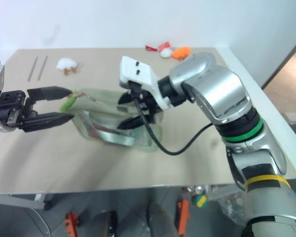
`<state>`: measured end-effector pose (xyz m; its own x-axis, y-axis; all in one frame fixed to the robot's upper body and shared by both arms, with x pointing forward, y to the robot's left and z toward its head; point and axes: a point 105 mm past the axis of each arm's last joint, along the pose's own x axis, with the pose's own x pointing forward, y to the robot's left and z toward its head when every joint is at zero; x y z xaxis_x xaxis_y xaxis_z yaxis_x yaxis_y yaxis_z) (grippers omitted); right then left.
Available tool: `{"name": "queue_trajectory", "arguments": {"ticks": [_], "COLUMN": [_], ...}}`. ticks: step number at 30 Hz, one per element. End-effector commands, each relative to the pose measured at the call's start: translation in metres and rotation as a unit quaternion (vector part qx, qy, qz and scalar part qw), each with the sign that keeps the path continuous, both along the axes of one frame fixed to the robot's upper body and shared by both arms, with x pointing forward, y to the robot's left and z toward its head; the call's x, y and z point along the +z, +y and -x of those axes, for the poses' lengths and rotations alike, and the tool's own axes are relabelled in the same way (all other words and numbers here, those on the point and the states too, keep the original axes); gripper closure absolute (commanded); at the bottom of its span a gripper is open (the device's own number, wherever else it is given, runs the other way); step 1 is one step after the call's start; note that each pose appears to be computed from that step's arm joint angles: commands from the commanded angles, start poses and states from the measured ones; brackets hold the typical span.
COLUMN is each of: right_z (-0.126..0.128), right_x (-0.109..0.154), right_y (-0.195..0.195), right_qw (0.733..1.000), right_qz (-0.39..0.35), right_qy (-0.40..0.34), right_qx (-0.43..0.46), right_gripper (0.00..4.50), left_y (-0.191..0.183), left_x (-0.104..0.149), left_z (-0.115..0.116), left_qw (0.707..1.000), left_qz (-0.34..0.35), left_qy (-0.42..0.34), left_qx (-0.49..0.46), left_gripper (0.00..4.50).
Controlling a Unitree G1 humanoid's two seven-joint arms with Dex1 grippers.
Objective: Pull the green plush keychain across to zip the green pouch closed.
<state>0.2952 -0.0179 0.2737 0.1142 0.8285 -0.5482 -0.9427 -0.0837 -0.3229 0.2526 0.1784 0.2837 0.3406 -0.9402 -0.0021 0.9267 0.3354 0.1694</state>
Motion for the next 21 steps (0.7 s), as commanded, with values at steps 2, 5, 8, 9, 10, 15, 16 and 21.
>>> {"name": "queue_trajectory", "arguments": {"ticks": [2, 5, 8, 9, 10, 15, 16, 21], "right_z": [-0.008, -0.010, -0.011, -0.011, -0.011, -0.011, -0.012, -0.014], "right_x": [0.000, -0.007, -0.012, -0.013, -0.014, -0.020, -0.020, -0.013], "right_y": [0.003, 0.003, 0.003, 0.003, 0.004, 0.002, 0.001, -0.010], "right_qw": [1.000, 0.999, 0.999, 0.999, 0.999, 0.998, 0.998, 0.996], "right_qz": [-0.001, 0.008, 0.015, 0.016, 0.018, 0.028, 0.030, 0.038], "right_qy": [-0.026, -0.034, -0.041, -0.042, -0.044, -0.056, -0.059, -0.076], "right_qx": [-0.008, -0.006, 0.000, 0.002, 0.004, 0.012, 0.012, 0.022], "right_gripper": [2.11, 3.22, 4.24, 4.48, 4.48, 4.48, 4.48, 4.48], "left_y": [-0.001, -0.001, 0.000, 0.000, 0.001, 0.003, 0.004, 0.007], "left_x": [0.007, 0.010, 0.012, 0.012, 0.012, 0.013, 0.013, 0.012], "left_z": [0.001, 0.001, 0.002, 0.001, 0.002, 0.002, 0.002, 0.001], "left_qw": [1.000, 1.000, 0.999, 0.999, 0.999, 0.999, 0.999, 0.999], "left_qz": [0.001, 0.006, 0.011, 0.011, 0.011, 0.014, 0.015, 0.016], "left_qy": [-0.022, -0.028, -0.032, -0.033, -0.034, -0.037, -0.038, -0.037], "left_qx": [0.003, 0.009, 0.013, 0.015, 0.017, 0.024, 0.025, 0.031], "left_gripper": [0.34, 0.34, 0.34, 0.34, 0.34, 0.34, 0.34, 0.34]}}
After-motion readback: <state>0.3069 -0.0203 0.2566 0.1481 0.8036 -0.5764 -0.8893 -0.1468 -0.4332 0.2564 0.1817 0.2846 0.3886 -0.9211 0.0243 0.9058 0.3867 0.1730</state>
